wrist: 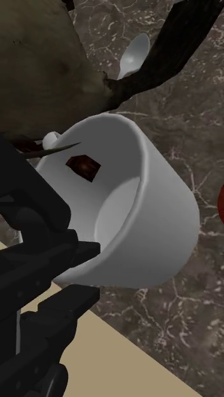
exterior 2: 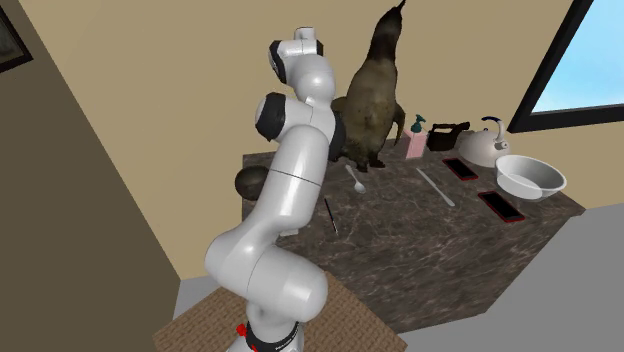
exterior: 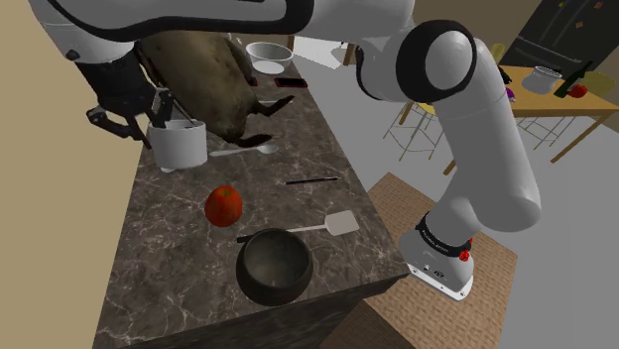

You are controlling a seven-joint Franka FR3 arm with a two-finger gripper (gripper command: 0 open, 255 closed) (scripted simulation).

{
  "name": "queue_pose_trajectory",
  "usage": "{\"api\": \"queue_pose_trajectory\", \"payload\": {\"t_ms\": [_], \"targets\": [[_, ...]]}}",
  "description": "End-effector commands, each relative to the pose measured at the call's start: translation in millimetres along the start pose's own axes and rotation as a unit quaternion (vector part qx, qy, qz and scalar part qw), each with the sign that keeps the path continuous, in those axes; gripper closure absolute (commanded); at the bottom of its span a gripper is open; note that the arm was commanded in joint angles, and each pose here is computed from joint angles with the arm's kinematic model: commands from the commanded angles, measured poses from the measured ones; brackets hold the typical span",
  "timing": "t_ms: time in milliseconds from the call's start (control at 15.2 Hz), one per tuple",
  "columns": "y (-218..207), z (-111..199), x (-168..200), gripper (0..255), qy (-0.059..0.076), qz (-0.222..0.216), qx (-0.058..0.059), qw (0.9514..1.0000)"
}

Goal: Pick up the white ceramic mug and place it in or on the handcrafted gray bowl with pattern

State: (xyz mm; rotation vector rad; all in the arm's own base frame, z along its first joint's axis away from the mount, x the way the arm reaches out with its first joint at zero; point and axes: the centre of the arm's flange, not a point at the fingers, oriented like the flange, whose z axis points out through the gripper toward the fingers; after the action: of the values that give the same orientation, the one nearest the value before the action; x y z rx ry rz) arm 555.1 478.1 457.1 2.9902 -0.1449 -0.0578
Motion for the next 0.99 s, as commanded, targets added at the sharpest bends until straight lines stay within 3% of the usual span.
{"api": "queue_pose_trajectory", "payload": {"t_ms": [0, 396, 924], "targets": [[-1.4, -15.4, -3.7, 255, 0.002, -0.002, 0.004, 1.0], [2.8, -43.4, -4.6, 255, 0.002, -0.002, 0.004, 1.0], [15.5, -41.1, -109.4, 255, 0.002, -0.002, 0.004, 1.0]]}}
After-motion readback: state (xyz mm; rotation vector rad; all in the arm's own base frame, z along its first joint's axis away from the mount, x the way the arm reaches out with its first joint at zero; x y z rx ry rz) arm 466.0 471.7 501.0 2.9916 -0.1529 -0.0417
